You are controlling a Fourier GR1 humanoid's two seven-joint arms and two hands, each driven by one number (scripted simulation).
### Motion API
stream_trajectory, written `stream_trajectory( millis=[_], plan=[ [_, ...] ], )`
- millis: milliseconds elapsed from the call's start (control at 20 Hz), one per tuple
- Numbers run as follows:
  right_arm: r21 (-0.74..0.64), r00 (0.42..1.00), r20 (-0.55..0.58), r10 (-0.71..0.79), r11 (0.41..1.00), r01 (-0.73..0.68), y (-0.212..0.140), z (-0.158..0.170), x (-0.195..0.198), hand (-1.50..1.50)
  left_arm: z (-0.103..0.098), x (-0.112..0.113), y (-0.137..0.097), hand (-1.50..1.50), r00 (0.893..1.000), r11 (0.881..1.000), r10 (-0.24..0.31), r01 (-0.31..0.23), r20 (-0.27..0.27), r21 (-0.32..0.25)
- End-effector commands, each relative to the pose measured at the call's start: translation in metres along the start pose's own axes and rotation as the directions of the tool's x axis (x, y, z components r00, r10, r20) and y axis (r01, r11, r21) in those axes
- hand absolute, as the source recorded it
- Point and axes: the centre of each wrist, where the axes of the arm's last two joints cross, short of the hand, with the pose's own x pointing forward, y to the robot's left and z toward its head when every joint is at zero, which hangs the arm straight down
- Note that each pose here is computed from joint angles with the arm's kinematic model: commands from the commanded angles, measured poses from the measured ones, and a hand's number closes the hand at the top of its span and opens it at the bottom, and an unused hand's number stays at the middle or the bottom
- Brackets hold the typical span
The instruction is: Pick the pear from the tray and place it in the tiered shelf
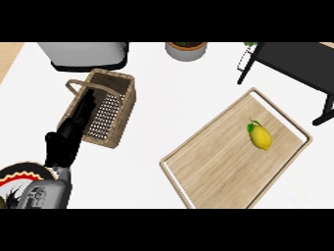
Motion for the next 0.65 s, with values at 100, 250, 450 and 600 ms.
stream_trajectory(
  millis=[100,250,450,600],
  plan=[
    [0.06,0.982,-0.133,0.138,0.99,-0.131,-0.048,-0.007,-0.017,-1.5,0.003,-0.002,0.005,0.0,1.0,1.0,0.006,-0.005,-0.031,0.03],
    [0.094,0.976,-0.144,0.165,0.984,-0.152,-0.074,-0.004,-0.035,-1.5,0.006,-0.006,0.009,0.0,1.0,0.999,-0.002,0.003,-0.024,0.042],
    [0.152,0.97,-0.109,0.219,0.968,-0.202,-0.113,-0.014,-0.05,-1.5,0.008,-0.014,0.011,0.0,0.999,0.998,0.007,-0.004,-0.041,0.062],
    [0.15,0.97,-0.123,0.21,0.97,-0.191,-0.155,-0.018,-0.054,-1.5,0.012,-0.013,0.001,0.0,0.999,0.999,0.018,-0.016,-0.035,0.042]
  ],
)
